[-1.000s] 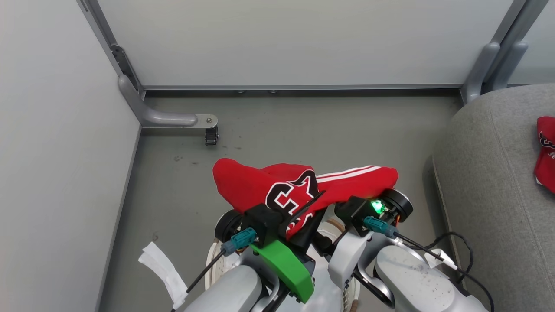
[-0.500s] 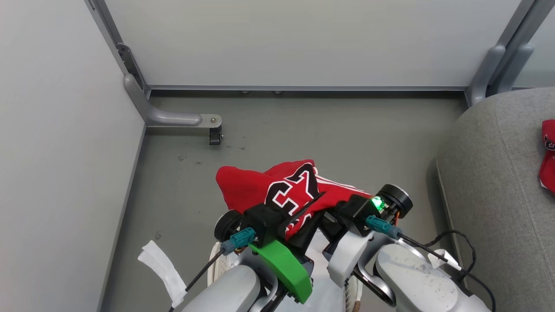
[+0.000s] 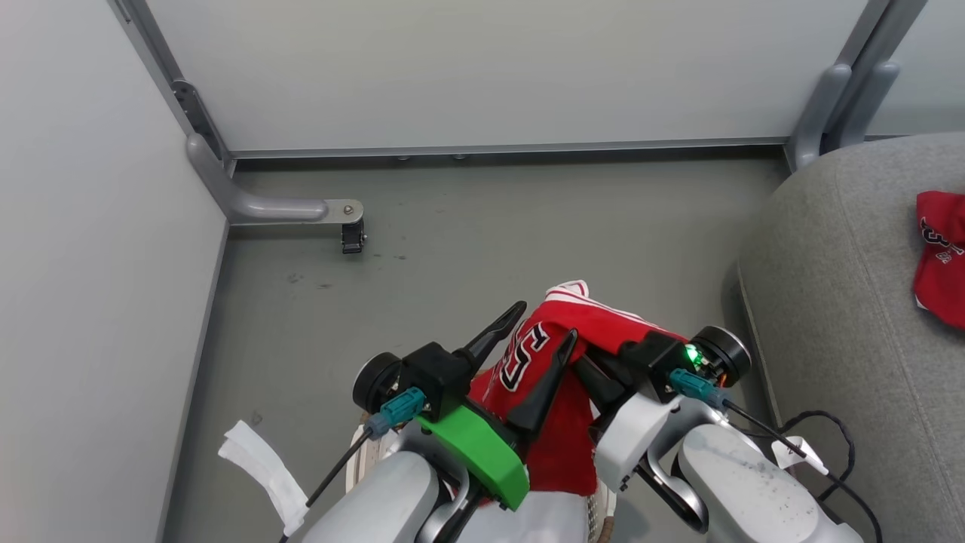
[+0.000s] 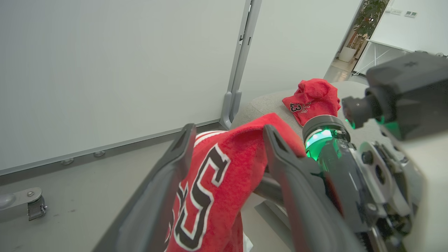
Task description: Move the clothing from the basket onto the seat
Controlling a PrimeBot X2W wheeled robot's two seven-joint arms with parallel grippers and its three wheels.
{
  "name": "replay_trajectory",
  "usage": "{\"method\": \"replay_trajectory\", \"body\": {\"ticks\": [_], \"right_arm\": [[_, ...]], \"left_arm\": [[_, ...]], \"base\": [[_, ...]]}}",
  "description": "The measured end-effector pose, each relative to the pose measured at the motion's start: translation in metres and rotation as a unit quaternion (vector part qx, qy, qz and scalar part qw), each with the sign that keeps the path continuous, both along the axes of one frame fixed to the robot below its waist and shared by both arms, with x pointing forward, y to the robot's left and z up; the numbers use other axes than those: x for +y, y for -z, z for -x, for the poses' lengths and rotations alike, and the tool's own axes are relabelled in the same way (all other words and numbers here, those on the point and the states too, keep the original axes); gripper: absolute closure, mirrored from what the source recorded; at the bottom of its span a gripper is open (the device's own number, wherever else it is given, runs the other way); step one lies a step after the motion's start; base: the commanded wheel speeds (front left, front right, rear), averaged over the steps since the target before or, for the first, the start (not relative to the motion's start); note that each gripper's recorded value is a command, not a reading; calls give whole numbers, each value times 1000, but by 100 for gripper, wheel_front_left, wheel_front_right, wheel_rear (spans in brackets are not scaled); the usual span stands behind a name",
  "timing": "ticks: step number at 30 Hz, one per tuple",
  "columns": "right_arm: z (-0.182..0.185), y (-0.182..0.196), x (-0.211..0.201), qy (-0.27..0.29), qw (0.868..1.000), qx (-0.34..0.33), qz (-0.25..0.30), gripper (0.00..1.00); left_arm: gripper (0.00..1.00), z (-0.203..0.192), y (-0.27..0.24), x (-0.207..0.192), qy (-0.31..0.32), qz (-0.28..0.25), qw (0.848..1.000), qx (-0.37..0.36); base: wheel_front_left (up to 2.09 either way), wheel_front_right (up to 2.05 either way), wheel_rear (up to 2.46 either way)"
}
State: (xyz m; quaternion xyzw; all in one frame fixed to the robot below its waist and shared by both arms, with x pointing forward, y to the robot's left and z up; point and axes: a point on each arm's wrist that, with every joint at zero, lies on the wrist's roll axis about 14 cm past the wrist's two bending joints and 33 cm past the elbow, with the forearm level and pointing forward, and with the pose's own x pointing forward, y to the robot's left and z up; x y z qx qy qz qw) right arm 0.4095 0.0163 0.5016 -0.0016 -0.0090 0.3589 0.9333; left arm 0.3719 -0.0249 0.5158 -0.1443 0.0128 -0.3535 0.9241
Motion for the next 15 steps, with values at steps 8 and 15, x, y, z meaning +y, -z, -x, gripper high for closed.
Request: {"method": "replay_trajectory", "body": {"ticks": [8, 15], "right_arm": [[-9, 2, -36, 55, 998, 2, -1, 100], [-11, -1, -71, 108, 994, -4, -4, 100]], "left_arm": [[0, -3, 2, -13, 18, 4, 1000, 3], [0, -4, 8, -31, 47, -1, 999, 6]], "base": [[0, 0, 0], [0, 0, 0]]}}
